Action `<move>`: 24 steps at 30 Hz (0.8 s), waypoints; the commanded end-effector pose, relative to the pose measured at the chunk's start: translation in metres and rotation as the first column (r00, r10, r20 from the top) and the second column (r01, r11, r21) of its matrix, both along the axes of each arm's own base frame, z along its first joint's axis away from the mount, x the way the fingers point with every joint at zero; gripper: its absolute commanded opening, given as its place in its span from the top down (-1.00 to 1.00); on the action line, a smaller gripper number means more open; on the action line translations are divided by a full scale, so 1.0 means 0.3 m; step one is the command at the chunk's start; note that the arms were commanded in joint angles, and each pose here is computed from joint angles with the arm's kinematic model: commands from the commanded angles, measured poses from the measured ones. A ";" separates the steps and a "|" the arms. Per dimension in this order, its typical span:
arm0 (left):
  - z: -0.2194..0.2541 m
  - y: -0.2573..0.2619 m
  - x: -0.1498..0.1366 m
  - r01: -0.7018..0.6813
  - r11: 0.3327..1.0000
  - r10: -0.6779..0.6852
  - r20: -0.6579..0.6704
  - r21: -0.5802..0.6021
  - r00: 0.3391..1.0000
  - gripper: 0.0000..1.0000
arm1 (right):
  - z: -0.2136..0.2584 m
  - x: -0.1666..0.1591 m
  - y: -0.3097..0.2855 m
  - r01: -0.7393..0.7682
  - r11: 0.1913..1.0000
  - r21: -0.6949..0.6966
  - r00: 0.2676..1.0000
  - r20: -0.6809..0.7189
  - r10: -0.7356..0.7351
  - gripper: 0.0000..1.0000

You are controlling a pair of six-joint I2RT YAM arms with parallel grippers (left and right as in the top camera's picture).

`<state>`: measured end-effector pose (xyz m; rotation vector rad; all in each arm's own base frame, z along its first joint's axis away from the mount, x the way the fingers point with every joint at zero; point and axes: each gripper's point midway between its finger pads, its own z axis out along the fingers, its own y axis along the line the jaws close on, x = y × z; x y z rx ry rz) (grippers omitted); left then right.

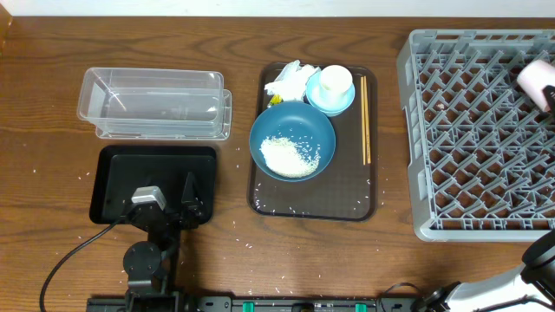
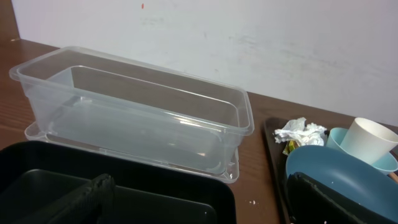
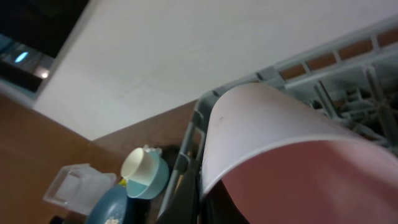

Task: Sort waste into correct bins and load items into the dishwasher rack
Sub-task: 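Carry the pink cup to the dish rack and release it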

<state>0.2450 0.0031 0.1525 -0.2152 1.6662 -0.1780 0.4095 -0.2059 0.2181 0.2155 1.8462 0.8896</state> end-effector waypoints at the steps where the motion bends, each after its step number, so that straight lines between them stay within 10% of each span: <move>1: -0.050 -0.001 -0.003 0.003 1.000 -0.002 -0.046 0.013 0.999 -0.82 | -0.038 0.017 -0.010 0.030 0.999 -0.012 0.999 -0.032 -0.031 0.98; 24: -0.050 -0.001 -0.003 0.003 1.000 -0.002 -0.046 0.013 0.999 -0.81 | -0.230 -0.002 -0.111 0.073 0.981 0.179 0.991 -0.119 -0.052 0.86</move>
